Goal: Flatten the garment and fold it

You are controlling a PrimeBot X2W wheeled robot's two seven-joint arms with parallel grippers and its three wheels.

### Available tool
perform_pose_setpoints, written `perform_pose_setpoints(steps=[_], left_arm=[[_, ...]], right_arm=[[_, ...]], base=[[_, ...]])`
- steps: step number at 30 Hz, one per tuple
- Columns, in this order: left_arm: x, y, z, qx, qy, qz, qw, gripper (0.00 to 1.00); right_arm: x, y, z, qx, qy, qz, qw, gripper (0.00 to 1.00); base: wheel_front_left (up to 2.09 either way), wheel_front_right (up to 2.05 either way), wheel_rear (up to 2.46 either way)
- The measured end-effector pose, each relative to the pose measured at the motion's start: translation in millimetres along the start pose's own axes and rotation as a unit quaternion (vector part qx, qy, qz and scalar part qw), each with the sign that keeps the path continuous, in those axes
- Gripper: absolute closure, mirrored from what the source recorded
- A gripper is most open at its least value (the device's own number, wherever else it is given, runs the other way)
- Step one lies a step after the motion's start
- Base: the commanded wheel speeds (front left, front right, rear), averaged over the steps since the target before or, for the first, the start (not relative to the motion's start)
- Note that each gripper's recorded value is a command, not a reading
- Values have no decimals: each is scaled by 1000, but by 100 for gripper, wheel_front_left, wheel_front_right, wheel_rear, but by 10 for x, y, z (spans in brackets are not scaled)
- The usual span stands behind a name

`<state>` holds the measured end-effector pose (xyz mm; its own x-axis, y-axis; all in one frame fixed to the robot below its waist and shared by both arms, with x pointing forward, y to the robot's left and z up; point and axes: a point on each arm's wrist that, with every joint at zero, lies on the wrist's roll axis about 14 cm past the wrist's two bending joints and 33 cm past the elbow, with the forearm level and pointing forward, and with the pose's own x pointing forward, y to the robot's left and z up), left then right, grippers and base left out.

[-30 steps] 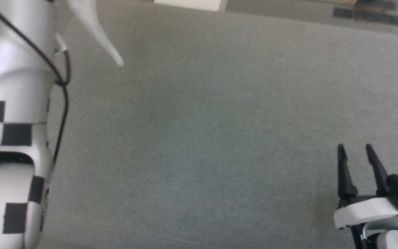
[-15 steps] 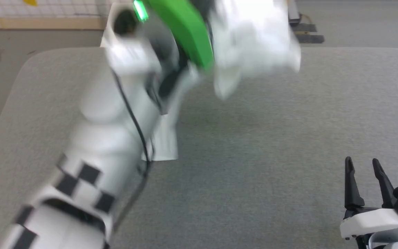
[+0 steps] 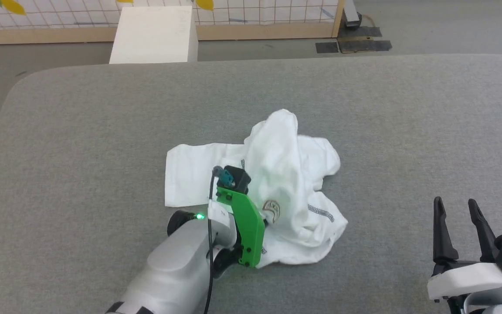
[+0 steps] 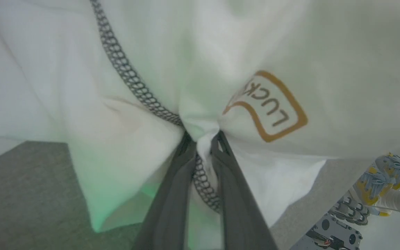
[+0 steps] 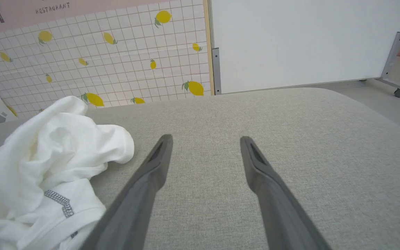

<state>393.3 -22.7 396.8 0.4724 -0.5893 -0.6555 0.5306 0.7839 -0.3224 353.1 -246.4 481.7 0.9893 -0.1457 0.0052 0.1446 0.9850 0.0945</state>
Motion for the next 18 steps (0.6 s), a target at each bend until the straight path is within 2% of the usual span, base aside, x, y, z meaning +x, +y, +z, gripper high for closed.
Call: perform_pose_setpoints(steps=[1, 2, 3, 9, 11, 14, 18], left_arm=[[-8, 2, -12, -4, 4, 0, 1000, 100], [-17, 1, 0, -11, 3, -1, 1000, 85], [-33, 3, 21, -20, 0, -1, 1000, 0], [-241, -49, 460, -110, -76, -32, 991, 0], [-377, -84, 677, -122, -111, -52, 985, 0], [-749, 25, 1139, -133, -212, -59, 966, 0], [-1303, 377, 1583, -130, -346, -7, 929, 0]], right_arm=[[2, 15, -2, 0, 0, 2, 1000, 0], [4, 27, -1, 1, 0, 4, 1000, 0], [5, 37, 3, 1, -1, 6, 1000, 0], [-34, 83, 31, 4, -5, 13, 1000, 0], [-36, 106, 60, 6, -10, 17, 1000, 0], [-36, 150, 88, 12, -15, 24, 1000, 0], [-16, 242, 138, 16, -23, 37, 999, 0]], base=[[0, 0, 0], [0, 0, 0], [0, 0, 0], [0, 0, 0], [0, 0, 0], [0, 0, 0], [0, 0, 0]])
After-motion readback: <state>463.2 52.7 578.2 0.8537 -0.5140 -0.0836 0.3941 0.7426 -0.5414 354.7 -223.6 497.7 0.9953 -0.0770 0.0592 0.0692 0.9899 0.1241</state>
